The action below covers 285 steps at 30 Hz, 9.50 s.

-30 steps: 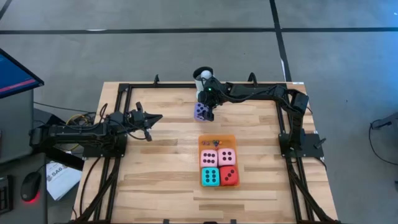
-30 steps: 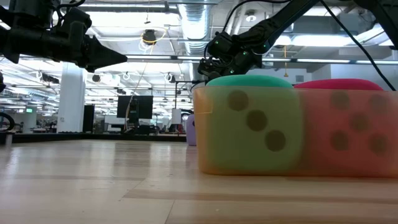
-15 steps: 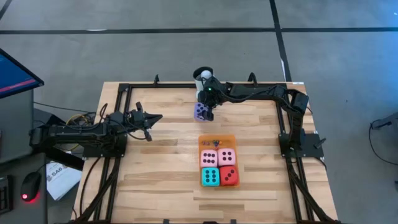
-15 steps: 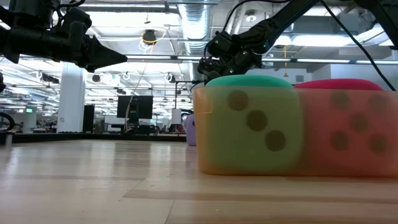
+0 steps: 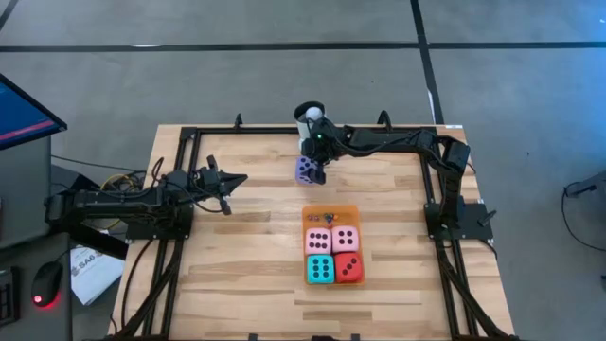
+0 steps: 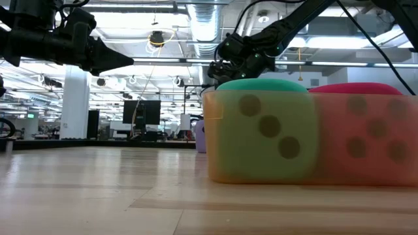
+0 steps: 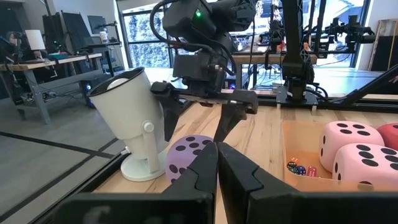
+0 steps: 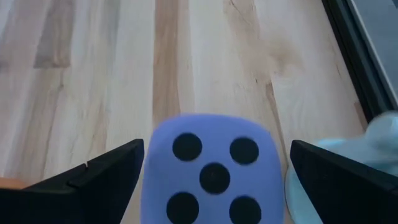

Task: Pick & Place Dice
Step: Put the large purple dice into the orange bin

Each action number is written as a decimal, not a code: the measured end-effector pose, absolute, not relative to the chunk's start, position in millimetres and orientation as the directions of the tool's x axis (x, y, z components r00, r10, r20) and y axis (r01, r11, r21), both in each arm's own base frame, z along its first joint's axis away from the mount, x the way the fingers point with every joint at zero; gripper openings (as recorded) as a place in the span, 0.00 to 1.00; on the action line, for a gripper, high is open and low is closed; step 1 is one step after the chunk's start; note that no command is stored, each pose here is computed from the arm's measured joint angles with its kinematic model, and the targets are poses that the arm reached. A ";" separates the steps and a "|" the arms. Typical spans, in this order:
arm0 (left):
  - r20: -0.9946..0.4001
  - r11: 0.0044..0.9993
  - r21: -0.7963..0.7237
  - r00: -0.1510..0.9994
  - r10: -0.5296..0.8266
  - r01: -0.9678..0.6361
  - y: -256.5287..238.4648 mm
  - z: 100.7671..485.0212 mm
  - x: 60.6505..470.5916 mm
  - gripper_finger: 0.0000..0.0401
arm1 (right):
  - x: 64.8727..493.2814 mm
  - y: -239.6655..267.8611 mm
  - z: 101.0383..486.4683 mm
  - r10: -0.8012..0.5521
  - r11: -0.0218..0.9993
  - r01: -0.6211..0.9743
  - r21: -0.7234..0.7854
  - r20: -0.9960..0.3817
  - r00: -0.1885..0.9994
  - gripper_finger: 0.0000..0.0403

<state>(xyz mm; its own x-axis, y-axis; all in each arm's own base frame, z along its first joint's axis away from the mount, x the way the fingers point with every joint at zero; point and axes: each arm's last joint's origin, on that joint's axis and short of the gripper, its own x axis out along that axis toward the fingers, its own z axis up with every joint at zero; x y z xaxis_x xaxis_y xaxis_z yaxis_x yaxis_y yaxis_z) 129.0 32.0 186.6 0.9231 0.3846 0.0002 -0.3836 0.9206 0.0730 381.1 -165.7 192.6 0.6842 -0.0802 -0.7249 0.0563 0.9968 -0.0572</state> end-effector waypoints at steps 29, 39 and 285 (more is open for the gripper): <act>-0.006 0.921 0.074 0.923 0.384 -0.383 32.0 186.0 129.0 0.00 | 382.3 -156.0 196.5 -0.095 0.995 0.068 -0.066 -0.736 0.671 0.99; -0.012 0.921 0.076 0.923 0.385 -0.383 32.0 185.4 129.0 0.00 | 381.2 -155.5 205.7 -0.105 0.995 0.069 -0.079 -0.713 0.694 0.99; -0.015 0.921 0.076 0.923 0.385 -0.382 32.0 185.0 128.9 0.00 | 366.6 -161.0 161.2 -0.060 0.987 0.151 0.062 -0.726 0.685 0.99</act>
